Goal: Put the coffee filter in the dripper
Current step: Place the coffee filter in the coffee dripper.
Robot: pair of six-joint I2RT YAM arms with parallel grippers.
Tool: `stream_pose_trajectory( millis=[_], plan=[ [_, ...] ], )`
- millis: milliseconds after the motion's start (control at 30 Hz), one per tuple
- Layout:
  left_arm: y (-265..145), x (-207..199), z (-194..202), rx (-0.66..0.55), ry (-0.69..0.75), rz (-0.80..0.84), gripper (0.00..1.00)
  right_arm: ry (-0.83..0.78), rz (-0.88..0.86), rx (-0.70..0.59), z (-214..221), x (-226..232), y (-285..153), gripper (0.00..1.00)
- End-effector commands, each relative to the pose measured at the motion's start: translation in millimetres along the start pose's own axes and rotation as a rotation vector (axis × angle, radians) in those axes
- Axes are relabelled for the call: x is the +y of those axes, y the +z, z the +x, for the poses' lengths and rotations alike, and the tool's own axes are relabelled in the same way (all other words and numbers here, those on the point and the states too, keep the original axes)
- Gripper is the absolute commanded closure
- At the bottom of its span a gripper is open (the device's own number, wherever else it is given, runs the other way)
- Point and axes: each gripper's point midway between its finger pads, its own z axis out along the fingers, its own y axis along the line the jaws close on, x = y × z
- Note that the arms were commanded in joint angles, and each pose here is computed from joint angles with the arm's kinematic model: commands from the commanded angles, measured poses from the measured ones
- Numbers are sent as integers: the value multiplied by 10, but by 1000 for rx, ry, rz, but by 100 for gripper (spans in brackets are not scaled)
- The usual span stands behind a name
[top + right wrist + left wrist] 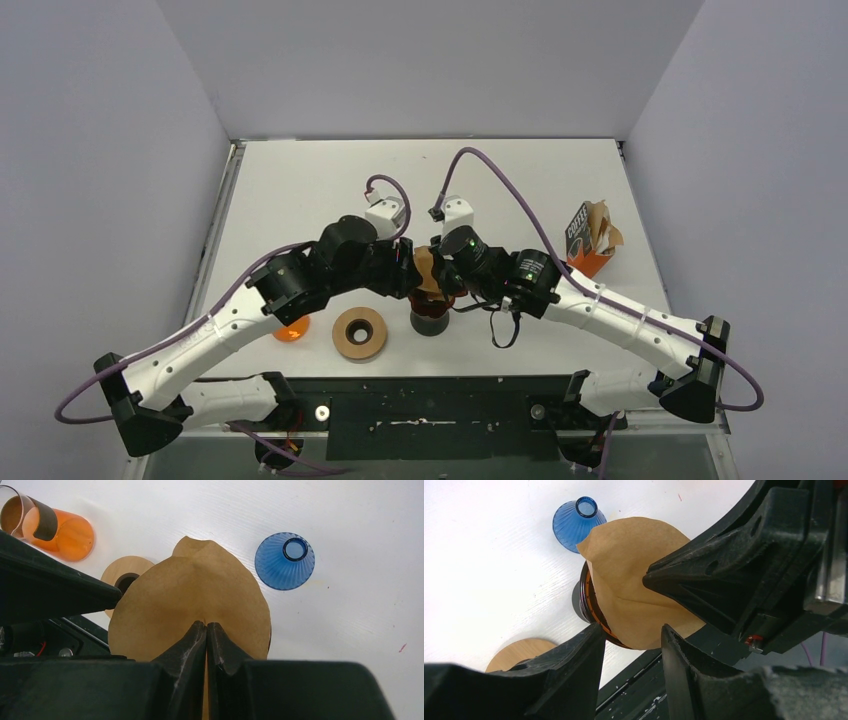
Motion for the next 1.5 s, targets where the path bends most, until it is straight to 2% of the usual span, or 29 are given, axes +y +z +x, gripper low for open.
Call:
stream_pose_trajectory(
  millis=[0,300,467,633,933,1467],
  plan=[
    [-124,-171,-242,-117,-3,84,57,24,-38,-37,-139,84,-37,95],
    [-485,63,-471,-287,-10,-9,56,-32,-44,38,-108,97,52,93],
    [-627,157,-511,-338,5,-38,55,-59,-81,110,-91,98,98,93],
    [-662,250,-494,-346,30,-78,55,-75,-93,172,-30,84,121,88],
    [-625,337,-442,-342,79,-110,55,-66,-82,221,48,77,174,71],
    [-594,402,-393,-356,119,-122,55,-111,-8,307,207,66,338,68]
  ],
)
